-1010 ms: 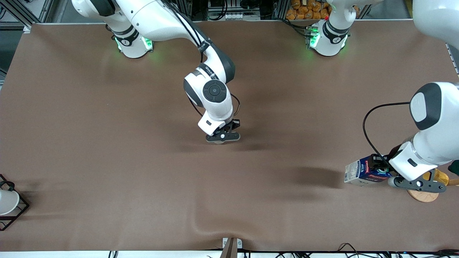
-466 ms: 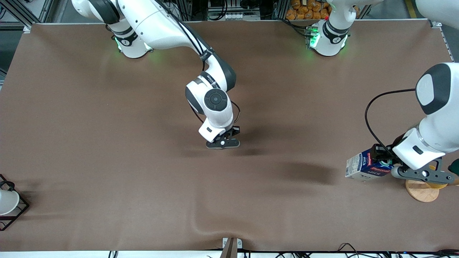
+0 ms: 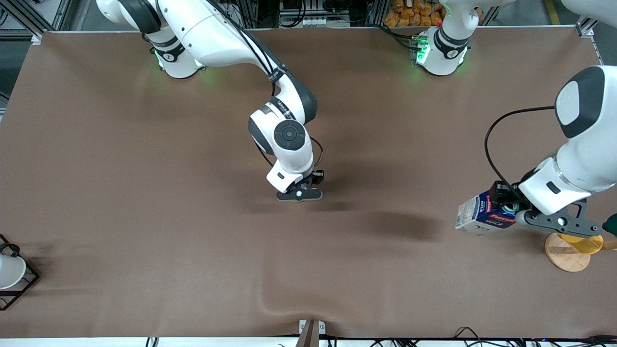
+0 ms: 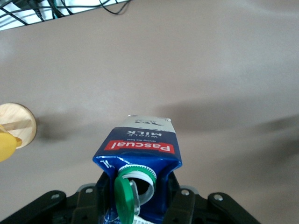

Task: Place milk next to cup
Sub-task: 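Carry the mug to mid-table with the right gripper while the left gripper lifts milk, then release the mug and withdraw the right gripper while the left gripper carries milk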

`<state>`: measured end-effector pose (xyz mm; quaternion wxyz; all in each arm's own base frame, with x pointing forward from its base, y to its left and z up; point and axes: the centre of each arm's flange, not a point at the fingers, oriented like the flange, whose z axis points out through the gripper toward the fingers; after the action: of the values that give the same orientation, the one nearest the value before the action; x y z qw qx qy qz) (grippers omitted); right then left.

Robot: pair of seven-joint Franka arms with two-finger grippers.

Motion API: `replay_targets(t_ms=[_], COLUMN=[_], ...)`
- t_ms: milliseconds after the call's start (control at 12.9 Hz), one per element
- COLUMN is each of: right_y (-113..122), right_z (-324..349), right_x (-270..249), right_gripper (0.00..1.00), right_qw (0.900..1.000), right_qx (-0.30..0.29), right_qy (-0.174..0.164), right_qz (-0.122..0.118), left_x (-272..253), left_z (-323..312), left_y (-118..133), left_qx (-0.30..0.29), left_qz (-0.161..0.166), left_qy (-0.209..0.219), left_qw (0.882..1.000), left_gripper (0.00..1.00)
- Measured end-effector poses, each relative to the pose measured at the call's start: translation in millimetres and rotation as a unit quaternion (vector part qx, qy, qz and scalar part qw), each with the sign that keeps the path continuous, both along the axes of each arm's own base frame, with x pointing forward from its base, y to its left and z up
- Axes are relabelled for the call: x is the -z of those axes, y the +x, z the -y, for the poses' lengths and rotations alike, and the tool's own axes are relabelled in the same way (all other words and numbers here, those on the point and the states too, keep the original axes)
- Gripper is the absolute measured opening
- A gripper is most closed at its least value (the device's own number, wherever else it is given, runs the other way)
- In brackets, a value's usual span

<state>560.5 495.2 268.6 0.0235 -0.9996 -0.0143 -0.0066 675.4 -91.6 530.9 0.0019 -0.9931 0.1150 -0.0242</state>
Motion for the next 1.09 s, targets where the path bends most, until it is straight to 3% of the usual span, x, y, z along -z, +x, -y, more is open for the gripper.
replay_targets(t_ms=[233, 311, 466, 854, 1087], right_y=[4, 12, 24, 42, 42], right_z=[5, 14, 45, 161, 254], right_x=[-24, -52, -121, -239, -282], right_gripper=[0.87, 0.87, 1.00, 1.00, 1.00], right_qw=[1.000, 1.000, 1.000, 0.998, 0.998], right_qx=[0.003, 0.011, 0.029, 0.062, 0.051], right_qy=[-0.012, -0.008, -0.001, 0.010, -0.002], right_qz=[-0.014, -0.010, -0.006, 0.001, -0.024], left_x=[-15, -19, -19, -13, 6], left_z=[34, 46, 69, 149, 208], left_y=[-17, -24, -34, -64, -88], left_qx=[0.023, 0.026, 0.012, 0.053, 0.103], left_qz=[-0.014, -0.024, -0.041, -0.062, -0.082], left_qy=[-0.017, -0.026, -0.036, -0.052, -0.045], left_qw=[0.999, 0.999, 0.998, 0.995, 0.990], left_gripper=[0.48, 0.48, 0.48, 0.48, 0.48])
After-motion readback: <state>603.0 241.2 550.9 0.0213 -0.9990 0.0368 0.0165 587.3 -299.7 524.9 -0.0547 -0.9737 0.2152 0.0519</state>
